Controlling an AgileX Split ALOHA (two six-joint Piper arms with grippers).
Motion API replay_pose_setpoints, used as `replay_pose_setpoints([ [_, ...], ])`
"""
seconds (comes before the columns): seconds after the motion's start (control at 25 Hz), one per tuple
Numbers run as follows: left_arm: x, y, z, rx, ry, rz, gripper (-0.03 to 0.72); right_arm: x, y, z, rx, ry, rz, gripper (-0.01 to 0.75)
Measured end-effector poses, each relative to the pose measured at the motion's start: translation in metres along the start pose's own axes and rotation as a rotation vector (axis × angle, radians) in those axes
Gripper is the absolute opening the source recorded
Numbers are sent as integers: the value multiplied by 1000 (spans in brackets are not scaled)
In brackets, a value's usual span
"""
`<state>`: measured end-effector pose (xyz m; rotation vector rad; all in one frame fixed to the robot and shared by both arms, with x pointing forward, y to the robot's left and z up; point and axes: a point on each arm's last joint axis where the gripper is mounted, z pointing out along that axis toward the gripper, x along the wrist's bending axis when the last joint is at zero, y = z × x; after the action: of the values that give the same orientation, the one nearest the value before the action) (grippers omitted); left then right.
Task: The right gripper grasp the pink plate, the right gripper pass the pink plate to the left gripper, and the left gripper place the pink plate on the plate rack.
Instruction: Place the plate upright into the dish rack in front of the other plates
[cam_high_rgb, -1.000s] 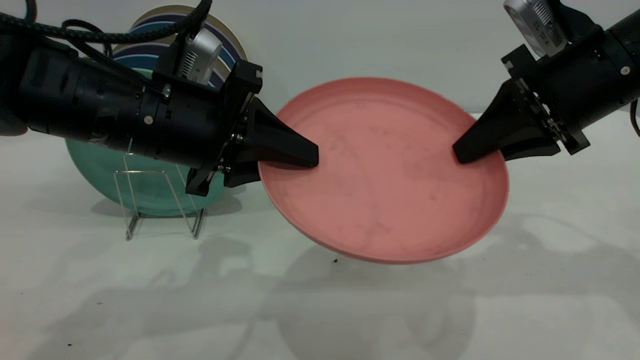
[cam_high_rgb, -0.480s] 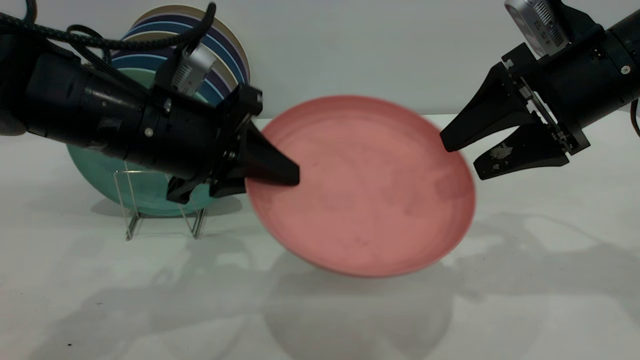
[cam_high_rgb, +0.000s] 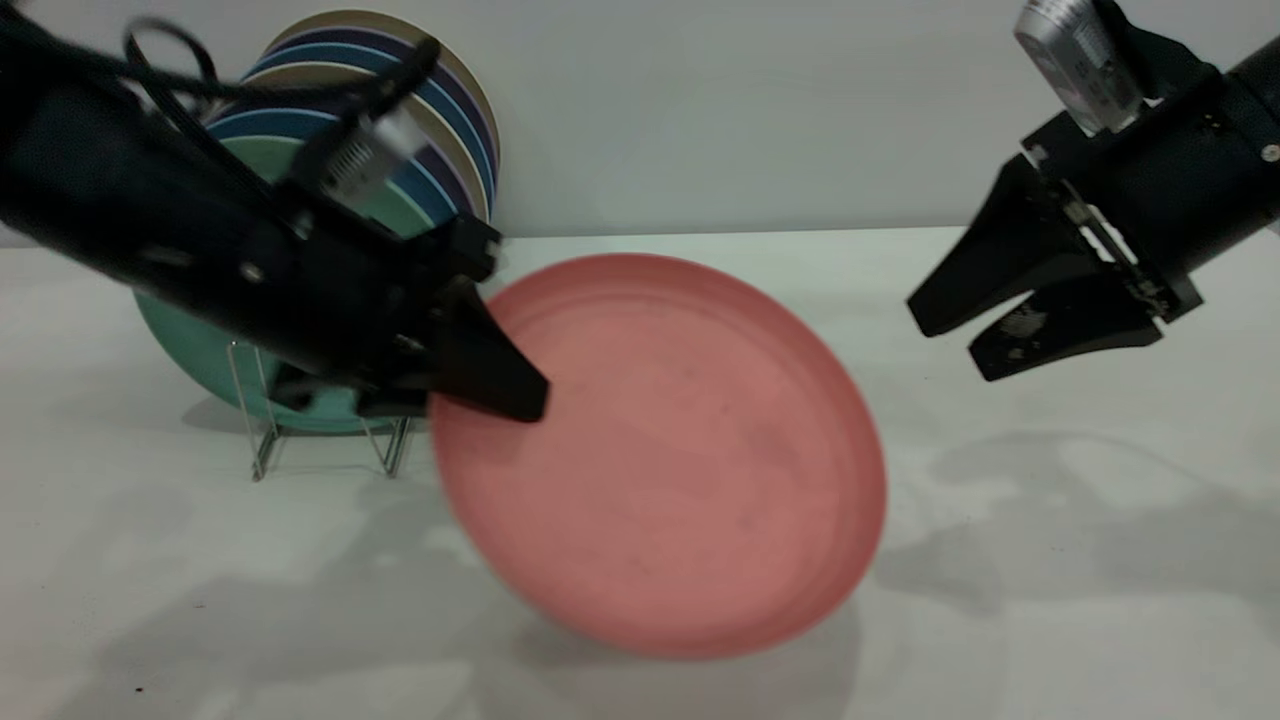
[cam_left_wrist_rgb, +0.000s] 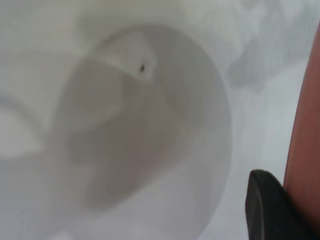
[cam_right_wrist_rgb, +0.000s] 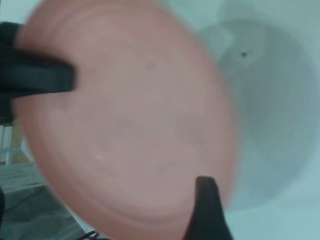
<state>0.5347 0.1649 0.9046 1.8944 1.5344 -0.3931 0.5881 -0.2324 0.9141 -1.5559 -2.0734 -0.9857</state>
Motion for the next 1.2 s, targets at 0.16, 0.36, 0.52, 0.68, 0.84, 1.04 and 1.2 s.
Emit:
replay_pose_setpoints([
  [0.16,-8,-8,-30,99,130,115,100,-18,-3,-19,-20,-1,45,572],
  [0.36,-3,-7,-58,289,356,266,100,-34,-7,-38,-50,14,101,570],
  [0.52,-6,18,-81,338,498,401,100,-34,-7,-39,-46,20,105,569],
  [0.68,-15,45,-102,360,583,622,100,-33,-7,-38,-40,23,100,568],
  [0.84,-22,57,-116,432,598,870,100,-33,-7,-38,-40,23,100,568],
  [1.04,-23,59,-118,541,543,1180,100,-33,-8,-38,-38,21,99,568],
  [1.2,-23,64,-117,550,543,1347,100,-33,-8,-38,-36,20,98,568],
])
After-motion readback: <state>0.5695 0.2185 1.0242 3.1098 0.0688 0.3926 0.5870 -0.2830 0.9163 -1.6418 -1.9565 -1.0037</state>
